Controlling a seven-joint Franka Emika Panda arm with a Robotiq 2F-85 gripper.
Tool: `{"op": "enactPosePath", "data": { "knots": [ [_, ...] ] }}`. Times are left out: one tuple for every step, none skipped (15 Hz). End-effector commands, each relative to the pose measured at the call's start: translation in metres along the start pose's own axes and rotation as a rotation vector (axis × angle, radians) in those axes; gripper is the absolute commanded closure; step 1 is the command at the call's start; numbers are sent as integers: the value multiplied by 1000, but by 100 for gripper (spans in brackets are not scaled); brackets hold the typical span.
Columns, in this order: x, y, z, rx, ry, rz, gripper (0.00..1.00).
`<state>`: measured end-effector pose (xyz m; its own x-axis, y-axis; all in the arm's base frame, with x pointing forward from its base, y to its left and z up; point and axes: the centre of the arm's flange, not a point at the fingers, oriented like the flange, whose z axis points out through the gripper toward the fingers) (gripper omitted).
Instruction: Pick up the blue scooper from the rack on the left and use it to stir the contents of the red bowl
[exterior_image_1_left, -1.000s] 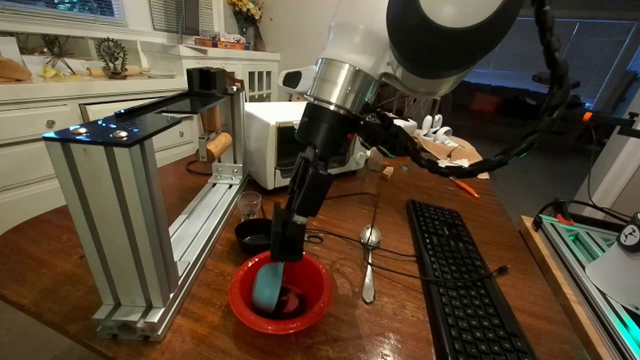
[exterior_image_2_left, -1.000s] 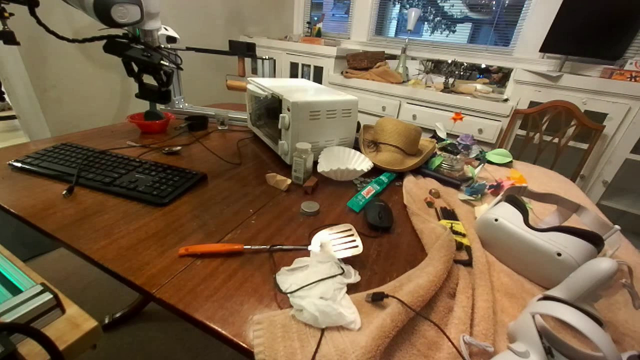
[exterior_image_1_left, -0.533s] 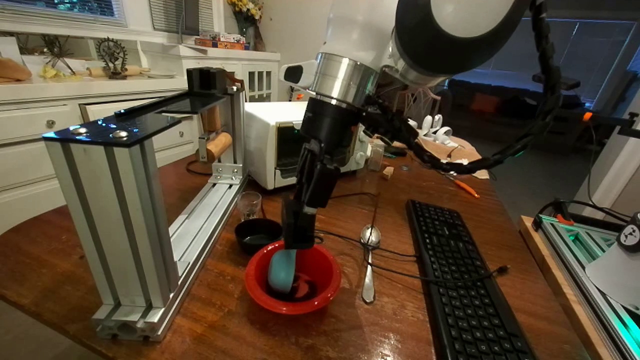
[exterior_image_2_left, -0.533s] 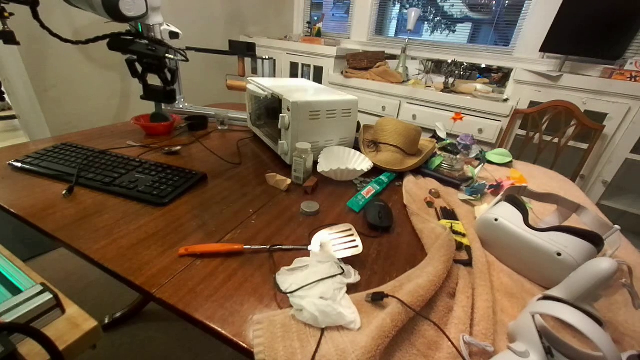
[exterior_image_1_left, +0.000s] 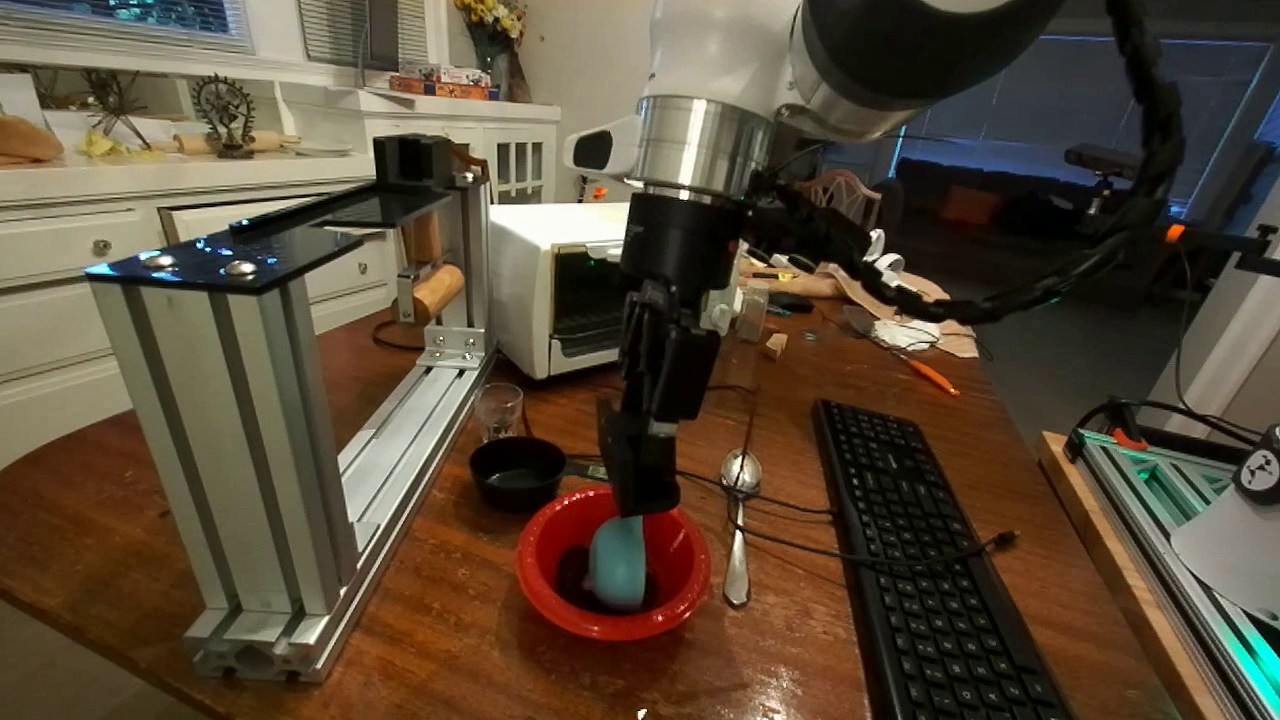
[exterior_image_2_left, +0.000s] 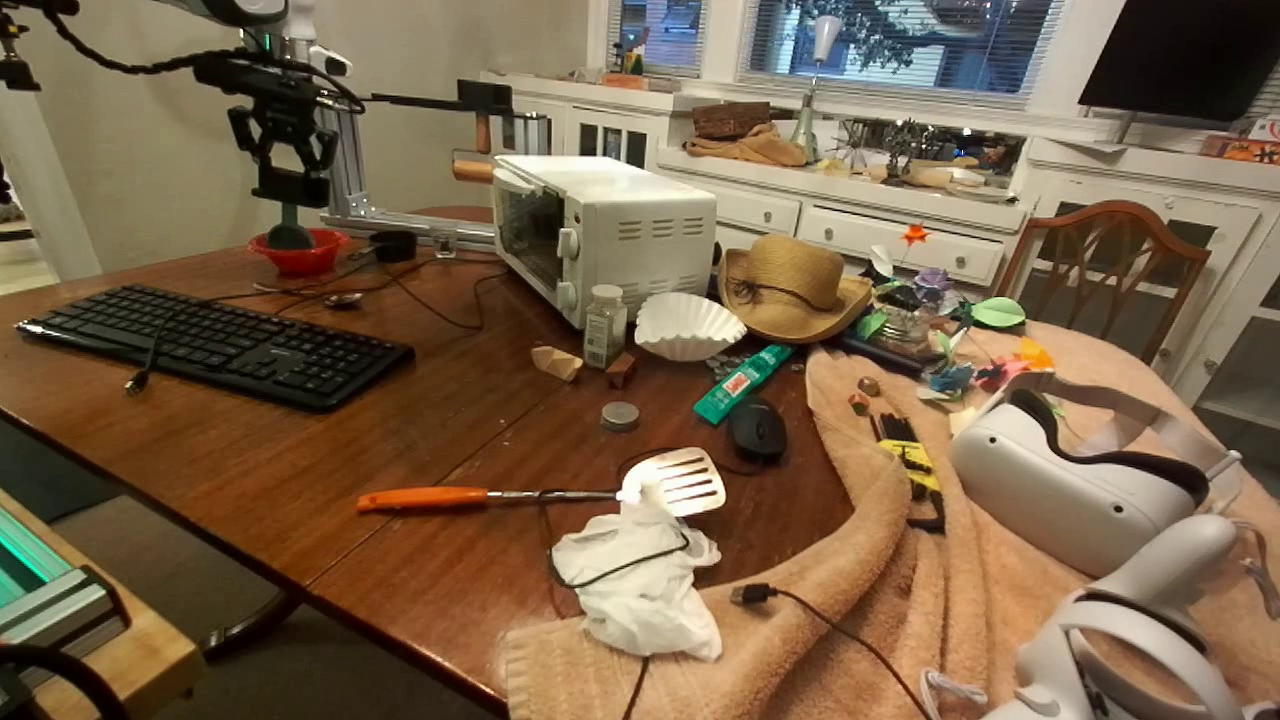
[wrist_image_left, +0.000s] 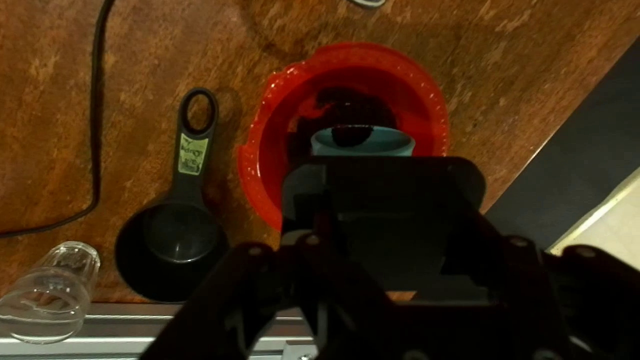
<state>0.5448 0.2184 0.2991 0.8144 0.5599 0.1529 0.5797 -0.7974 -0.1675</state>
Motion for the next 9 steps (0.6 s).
{"op": "enactPosePath", "data": {
  "knots": [
    [-5, 5, -10, 29, 66, 45, 65],
    [-7, 8, -12, 47, 92, 56, 65],
    [-8, 10, -15, 71, 114, 62, 65],
    [-10, 12, -19, 101, 138, 51, 65],
    [-13, 14, -22, 125, 157, 35, 65],
    [-16, 15, -25, 146, 174, 21, 65],
    [-21, 18, -29, 161, 186, 3, 65],
    [-24, 20, -32, 175, 200, -11, 65],
    [-30, 25, -36, 176, 208, -26, 65]
  ]
}}
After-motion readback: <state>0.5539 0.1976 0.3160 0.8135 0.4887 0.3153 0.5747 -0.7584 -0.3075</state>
